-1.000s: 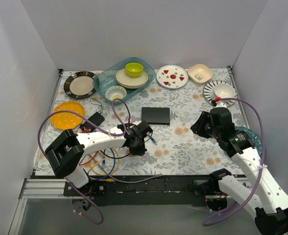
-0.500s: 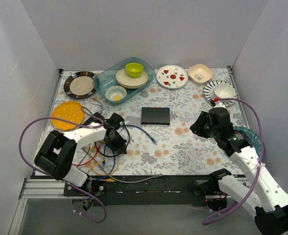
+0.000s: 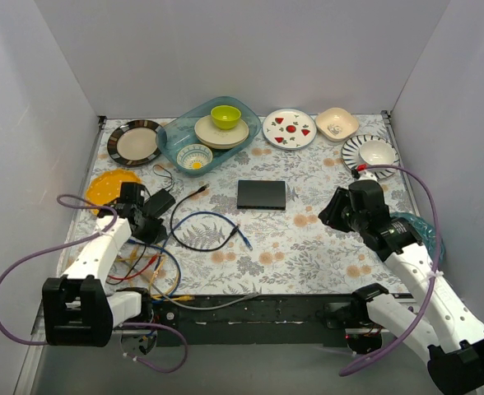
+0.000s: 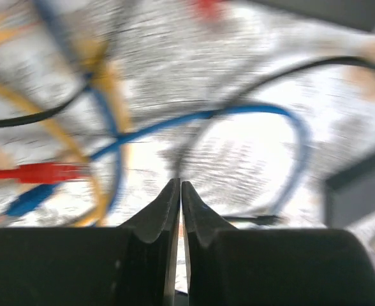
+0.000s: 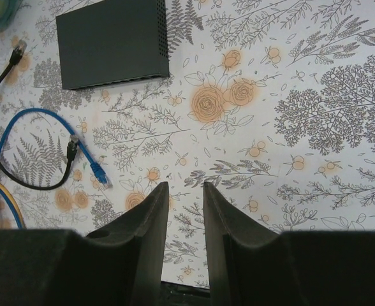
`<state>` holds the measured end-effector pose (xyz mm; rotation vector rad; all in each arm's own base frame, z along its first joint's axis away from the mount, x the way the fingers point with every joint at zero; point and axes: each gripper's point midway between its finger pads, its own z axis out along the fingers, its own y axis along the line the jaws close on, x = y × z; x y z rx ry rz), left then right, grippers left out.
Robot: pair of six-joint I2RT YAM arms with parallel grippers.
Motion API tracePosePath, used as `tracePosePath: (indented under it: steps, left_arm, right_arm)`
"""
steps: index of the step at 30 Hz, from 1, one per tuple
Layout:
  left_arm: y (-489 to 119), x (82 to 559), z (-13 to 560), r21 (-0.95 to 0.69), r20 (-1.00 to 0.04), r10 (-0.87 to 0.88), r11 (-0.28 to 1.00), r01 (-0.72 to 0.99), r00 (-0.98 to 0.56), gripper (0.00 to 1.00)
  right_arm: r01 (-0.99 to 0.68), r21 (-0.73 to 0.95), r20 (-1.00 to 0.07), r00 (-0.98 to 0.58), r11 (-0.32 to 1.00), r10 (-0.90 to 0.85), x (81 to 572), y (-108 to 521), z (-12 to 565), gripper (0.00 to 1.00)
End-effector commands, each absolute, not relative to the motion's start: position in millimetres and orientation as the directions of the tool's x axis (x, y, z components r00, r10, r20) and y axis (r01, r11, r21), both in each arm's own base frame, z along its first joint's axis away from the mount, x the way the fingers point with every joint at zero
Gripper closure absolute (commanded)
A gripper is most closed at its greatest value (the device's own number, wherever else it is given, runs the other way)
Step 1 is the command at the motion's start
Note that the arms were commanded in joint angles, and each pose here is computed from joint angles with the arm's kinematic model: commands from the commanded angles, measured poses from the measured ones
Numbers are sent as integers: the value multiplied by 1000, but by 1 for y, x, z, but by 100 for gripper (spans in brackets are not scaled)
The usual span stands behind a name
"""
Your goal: Pull the plug from the switch port
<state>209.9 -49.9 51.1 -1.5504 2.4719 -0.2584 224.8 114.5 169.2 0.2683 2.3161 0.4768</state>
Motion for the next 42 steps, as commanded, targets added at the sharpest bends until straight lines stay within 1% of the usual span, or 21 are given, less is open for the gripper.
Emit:
tracePosePath:
  steps: [1,3,7,8,9,11,12,13,14,16,18,19,22,25,27,30,34,36,39,41,42]
  left_arm:
    - [-56,276,130,-472,-292,-818,574,-669,-496,95]
    - [-76,292,148,-542,-299,-789,603,-586,-536,94]
    - [-167,323,201,-727,-376,-683,636,-258,-626,88]
    - [-184,330,196,-724,-372,-661,646,-242,-652,87]
    - [-198,333,193,-722,-364,-642,653,-231,-675,87]
    - [-223,341,185,-721,-325,-607,655,-225,-725,87]
    - [-230,348,160,-694,-288,-596,670,-265,-750,87]
    - [-233,352,149,-678,-272,-592,677,-285,-759,89]
    - [-234,356,141,-667,-260,-595,680,-304,-760,89]
    - [-238,371,122,-636,-255,-596,697,-332,-761,90]
    - [-245,387,121,-632,-262,-584,705,-320,-769,91]
    - [-247,392,102,-598,-240,-575,723,-348,-782,91]
    - [-255,407,87,-567,-215,-563,737,-368,-798,99]
    - [-263,410,97,-590,-252,-542,743,-316,-802,100]
    - [-266,404,100,-592,-271,-521,753,-287,-809,100]
    - [-266,381,69,-516,-233,-473,801,-304,-850,100]
    - [-224,324,24,-314,-178,-506,842,-439,-844,100]
    - [-185,302,9,-169,-219,-544,838,-518,-810,100]
    - [-128,256,-5,66,-192,-612,772,-632,-767,100]
    - [-94,233,-7,148,-143,-688,697,-702,-712,100]
    - [-83,209,-14,190,-78,-721,668,-720,-689,100]
  right_arm:
    - [9,430,-666,-672,903,324,240,122,183,64]
    - [0,439,-657,-682,898,321,246,128,184,64]
    - [11,454,-646,-684,891,338,265,138,181,64]
    - [25,447,-631,-700,894,335,271,141,173,65]
    - [34,445,-625,-704,895,338,275,142,170,65]
    - [41,439,-623,-706,898,337,286,145,167,71]
    - [55,424,-614,-716,904,332,294,147,161,74]
    - [66,415,-609,-721,907,331,299,146,157,79]
    - [79,403,-599,-731,912,327,308,147,149,89]
    - [113,410,-580,-733,905,354,322,143,144,99]
    - [147,435,-542,-745,888,389,339,141,128,99]
    - [157,442,-534,-745,883,399,347,140,125,99]
    - [188,424,-502,-766,886,402,367,137,110,99]
    - [162,425,-493,-784,891,378,370,142,108,99]
    - [159,426,-503,-776,890,380,366,139,109,99]
    - [162,434,-486,-786,886,381,352,138,101,99]
    - [163,427,-483,-791,889,377,336,134,95,99]
    - [168,413,-483,-793,895,372,328,129,92,99]
    - [176,400,-482,-794,899,370,322,125,88,99]
    - [176,405,-482,-793,897,373,321,126,87,99]
    - [178,407,-480,-793,896,376,321,126,86,99]
